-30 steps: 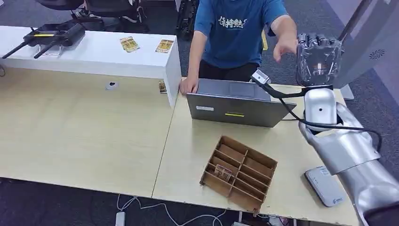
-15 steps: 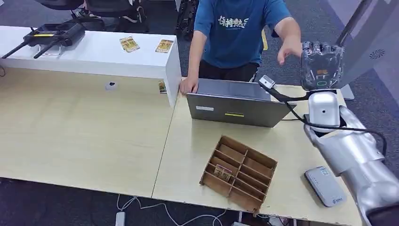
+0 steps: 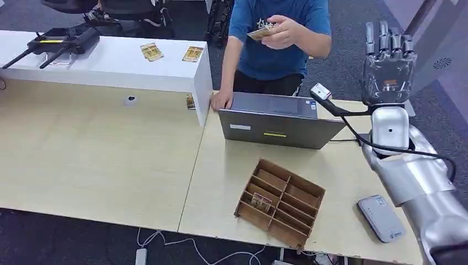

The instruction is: Pass the card to the sensor for recognition and then transmit it.

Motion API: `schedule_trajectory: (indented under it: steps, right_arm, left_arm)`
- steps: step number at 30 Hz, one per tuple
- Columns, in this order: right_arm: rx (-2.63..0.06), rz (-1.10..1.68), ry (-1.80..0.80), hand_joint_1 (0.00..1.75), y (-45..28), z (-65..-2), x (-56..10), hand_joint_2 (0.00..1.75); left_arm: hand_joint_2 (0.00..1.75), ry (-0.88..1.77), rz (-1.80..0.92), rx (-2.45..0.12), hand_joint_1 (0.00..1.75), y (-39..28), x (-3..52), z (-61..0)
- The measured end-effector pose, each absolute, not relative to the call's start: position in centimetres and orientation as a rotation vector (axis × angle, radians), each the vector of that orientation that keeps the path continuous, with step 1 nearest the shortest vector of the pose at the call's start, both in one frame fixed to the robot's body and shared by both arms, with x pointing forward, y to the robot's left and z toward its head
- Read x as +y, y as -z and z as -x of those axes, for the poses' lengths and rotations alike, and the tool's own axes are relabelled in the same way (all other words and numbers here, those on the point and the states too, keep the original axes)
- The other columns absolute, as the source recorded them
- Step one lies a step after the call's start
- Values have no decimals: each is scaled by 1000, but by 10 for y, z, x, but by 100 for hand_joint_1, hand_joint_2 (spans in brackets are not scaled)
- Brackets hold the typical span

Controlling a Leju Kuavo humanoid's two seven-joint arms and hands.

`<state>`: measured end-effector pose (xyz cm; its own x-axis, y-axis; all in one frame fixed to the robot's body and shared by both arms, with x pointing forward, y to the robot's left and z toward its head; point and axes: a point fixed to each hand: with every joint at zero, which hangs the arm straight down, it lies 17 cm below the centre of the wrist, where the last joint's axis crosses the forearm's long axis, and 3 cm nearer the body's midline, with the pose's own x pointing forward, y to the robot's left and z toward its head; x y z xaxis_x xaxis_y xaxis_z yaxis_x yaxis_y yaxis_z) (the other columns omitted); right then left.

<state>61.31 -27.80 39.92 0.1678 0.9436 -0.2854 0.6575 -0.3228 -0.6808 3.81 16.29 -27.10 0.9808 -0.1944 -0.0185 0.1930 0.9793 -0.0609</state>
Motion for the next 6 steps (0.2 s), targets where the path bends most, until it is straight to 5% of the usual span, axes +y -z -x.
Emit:
schedule_trajectory:
  steps: [6]
  right_arm:
    - [-1589, 1975, -865, 0, -403, -605, -288, 175]
  left_arm:
    - [0, 190, 58, 24, 0, 271, 163, -38]
